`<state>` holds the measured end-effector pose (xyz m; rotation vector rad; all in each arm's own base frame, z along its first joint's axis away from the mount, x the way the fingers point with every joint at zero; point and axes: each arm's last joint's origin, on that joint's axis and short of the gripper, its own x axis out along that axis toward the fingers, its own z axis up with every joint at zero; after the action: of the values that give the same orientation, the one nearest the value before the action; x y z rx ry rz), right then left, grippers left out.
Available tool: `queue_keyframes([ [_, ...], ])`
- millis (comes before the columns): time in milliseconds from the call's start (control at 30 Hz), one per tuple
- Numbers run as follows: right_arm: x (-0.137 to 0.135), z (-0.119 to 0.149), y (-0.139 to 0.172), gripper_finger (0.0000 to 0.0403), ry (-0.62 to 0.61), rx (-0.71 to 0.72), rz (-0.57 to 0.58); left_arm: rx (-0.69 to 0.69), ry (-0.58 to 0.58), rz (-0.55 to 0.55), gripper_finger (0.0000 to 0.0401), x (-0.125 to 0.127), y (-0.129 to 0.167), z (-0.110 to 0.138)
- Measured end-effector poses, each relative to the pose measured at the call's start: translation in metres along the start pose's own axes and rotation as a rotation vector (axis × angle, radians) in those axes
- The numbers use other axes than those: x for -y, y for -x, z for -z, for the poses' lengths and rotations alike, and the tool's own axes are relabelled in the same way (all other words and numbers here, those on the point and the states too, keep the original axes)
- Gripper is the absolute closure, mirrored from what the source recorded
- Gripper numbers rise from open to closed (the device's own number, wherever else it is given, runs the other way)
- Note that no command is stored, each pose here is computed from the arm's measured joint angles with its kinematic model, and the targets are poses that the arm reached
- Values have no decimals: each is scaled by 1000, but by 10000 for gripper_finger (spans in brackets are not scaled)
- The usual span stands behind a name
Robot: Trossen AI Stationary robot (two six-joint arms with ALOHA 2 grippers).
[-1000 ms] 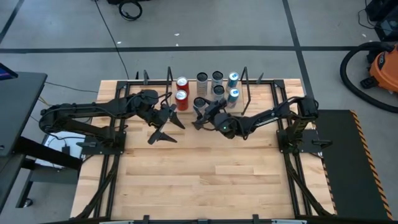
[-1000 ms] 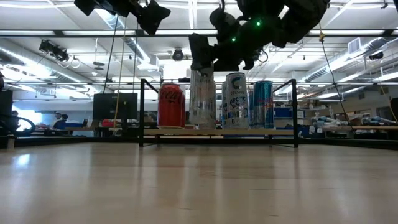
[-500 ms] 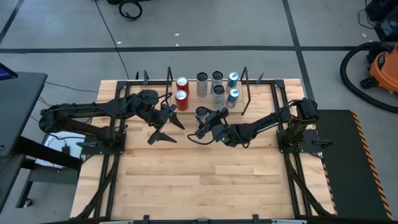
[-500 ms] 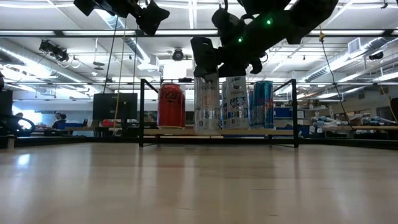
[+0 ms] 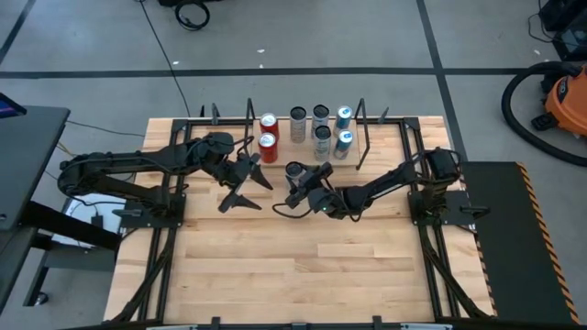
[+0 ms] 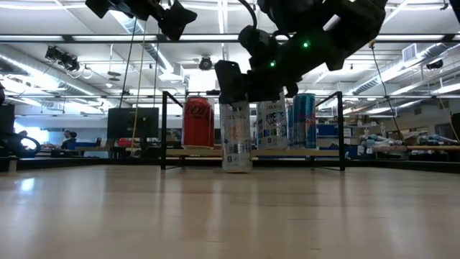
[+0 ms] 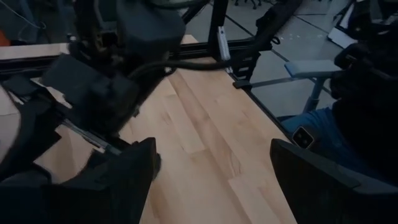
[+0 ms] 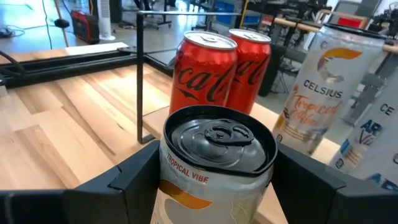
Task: Place canned beverage on shelf
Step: Put the black soda can on the shelf aligned with the other red soda can
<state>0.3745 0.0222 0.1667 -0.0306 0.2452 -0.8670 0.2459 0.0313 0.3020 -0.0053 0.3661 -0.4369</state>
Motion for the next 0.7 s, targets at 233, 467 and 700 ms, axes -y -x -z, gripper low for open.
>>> queue_keyframes([
  [233,-1,1,0,130,4,-3,2,-7,0,-38,85,-1,0,0],
  [467,-1,2,0,108,8,-6,-6,-8,1,-39,85,-1,0,0],
  [700,-2,5,0,85,19,-24,-55,-9,0,-45,85,-1,0,0],
])
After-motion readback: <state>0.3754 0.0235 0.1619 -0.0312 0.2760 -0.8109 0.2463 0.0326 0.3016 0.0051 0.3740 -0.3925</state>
